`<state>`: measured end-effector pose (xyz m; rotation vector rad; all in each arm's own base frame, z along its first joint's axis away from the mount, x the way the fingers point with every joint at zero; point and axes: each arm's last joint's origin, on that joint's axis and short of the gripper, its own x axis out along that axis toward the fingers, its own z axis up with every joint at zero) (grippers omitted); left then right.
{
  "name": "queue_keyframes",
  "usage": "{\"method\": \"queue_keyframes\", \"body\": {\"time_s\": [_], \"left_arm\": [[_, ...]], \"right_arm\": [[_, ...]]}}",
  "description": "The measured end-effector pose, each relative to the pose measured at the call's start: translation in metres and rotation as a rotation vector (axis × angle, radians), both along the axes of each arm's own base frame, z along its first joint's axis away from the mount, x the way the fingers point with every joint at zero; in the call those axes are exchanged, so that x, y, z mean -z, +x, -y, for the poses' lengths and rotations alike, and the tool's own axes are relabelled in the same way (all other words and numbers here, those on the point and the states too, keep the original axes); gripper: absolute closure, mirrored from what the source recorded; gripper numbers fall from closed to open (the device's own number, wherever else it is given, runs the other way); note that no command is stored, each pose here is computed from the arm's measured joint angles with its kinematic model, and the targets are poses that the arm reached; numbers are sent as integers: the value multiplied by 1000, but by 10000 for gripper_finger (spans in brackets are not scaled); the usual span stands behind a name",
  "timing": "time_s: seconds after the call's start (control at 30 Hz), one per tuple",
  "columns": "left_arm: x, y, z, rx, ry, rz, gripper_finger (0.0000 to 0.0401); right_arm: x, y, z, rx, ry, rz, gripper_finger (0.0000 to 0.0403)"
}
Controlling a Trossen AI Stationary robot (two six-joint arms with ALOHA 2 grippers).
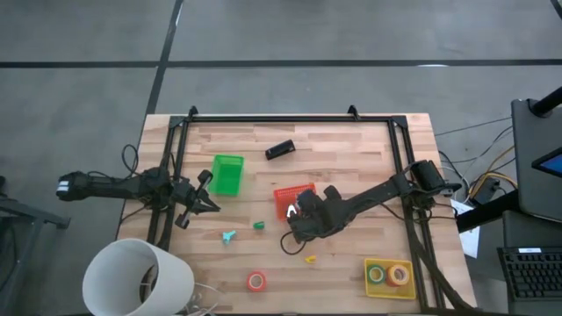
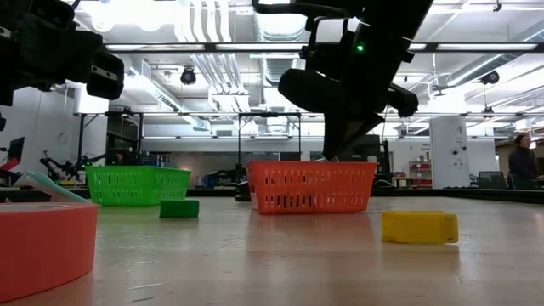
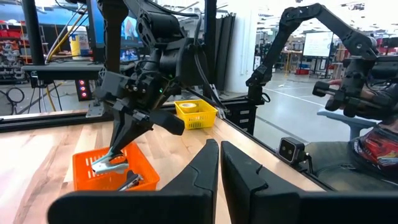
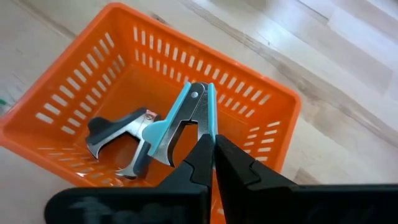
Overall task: Pick and place Stapler, Stapler remover, tape
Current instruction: Put the right blue staple remover into the orange bin, then put the blue staple remover into the orange bin
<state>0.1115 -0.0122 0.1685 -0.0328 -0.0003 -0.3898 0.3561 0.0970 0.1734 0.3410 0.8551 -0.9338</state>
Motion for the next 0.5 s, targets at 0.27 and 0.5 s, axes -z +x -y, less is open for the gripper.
{"method": "queue_keyframes", "body": {"time_s": [0.27,0.5], "left_arm": [[0,0,0,0,0,0,378],[0,0,0,0,0,0,378]], "right_arm": [[2,-1,0,1,0,0,378],[3,0,3,12,-2,3,335]]}}
